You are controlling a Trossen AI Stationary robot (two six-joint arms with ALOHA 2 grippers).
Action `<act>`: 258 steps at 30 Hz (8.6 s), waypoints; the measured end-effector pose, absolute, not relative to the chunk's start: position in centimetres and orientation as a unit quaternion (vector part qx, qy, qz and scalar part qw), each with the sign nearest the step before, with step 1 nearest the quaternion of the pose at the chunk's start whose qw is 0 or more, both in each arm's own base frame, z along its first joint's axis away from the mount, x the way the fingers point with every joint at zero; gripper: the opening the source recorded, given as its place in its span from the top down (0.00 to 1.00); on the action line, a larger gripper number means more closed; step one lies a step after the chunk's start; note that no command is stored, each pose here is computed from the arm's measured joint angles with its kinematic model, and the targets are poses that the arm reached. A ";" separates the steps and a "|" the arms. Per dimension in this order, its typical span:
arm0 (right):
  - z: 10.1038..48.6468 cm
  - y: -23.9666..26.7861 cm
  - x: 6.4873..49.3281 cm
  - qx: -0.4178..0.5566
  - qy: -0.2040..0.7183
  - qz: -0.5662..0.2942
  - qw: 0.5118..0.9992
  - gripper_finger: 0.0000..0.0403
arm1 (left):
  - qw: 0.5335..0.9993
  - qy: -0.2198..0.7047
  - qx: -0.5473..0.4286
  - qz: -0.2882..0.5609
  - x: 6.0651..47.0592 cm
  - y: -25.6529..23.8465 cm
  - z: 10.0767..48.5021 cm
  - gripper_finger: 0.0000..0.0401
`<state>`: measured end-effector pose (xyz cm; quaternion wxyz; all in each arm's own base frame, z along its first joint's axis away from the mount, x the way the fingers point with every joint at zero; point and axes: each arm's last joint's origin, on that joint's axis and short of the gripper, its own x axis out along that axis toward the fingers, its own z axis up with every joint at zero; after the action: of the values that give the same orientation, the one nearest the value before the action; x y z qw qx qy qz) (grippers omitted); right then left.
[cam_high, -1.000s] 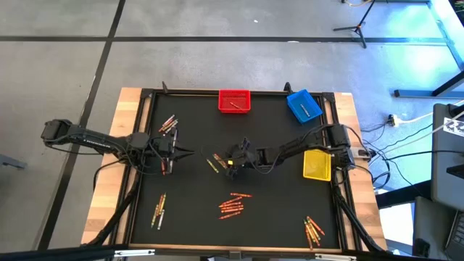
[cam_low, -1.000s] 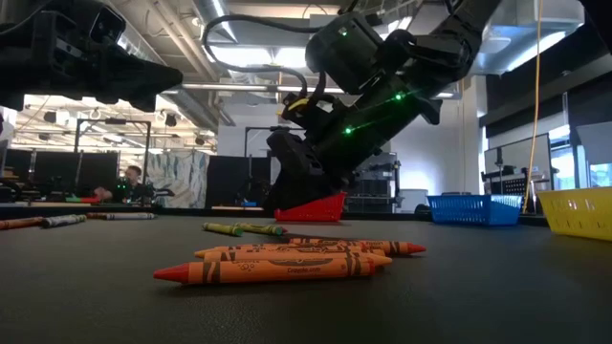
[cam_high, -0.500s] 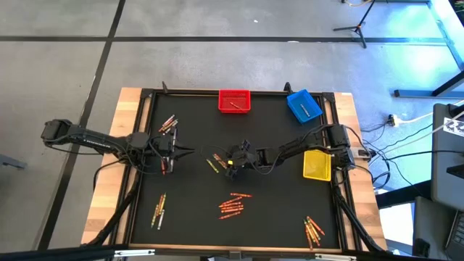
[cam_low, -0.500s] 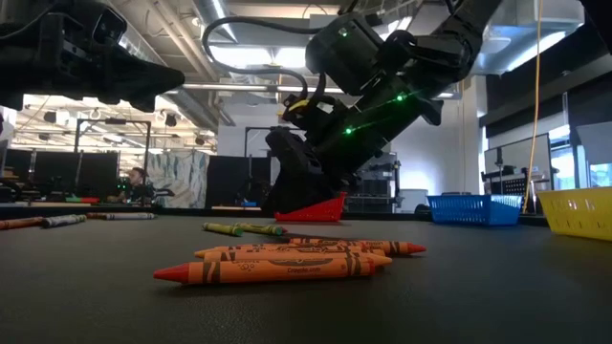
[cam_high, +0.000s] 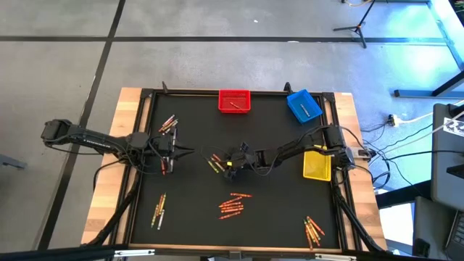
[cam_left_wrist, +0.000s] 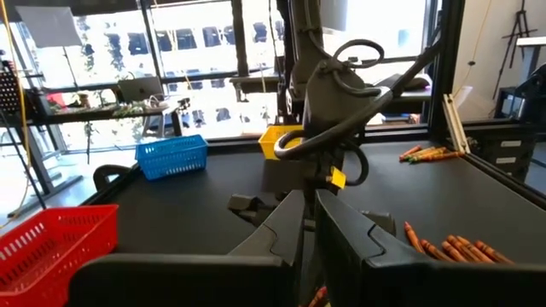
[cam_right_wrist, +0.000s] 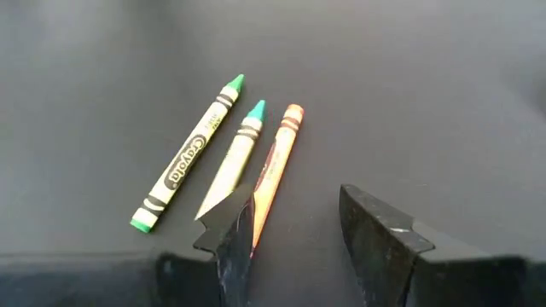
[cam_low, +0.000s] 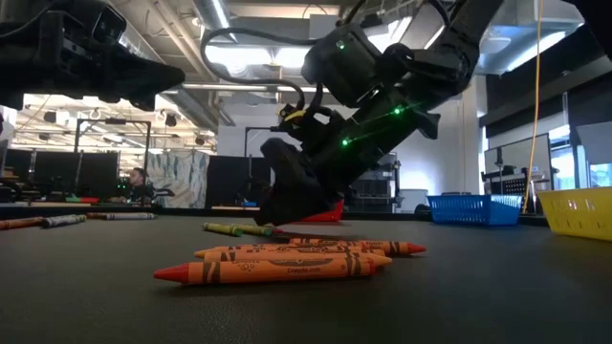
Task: Sort crayons
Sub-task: Put the orange crayon into the red bin
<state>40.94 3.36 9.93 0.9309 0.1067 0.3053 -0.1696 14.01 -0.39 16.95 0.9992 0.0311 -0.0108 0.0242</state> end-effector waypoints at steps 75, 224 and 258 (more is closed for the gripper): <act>15.3 -0.9 39.5 -0.087 0.325 -0.267 0.903 0.94 | 0.997 -0.038 0.051 0.048 14.0 -0.3 17.5 0.94; 21.5 -13.7 33.8 -0.016 0.309 -0.254 0.916 0.95 | 0.989 -0.092 0.096 0.058 13.8 -0.2 18.6 0.94; 19.4 -22.9 36.5 0.057 0.357 -0.284 0.888 0.95 | 0.986 -0.101 0.112 0.069 13.8 -0.2 18.8 0.94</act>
<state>36.49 -22.91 19.42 0.8880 0.0574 0.3572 -0.2839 13.76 -0.16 18.82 0.9861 0.1123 -0.1012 0.0686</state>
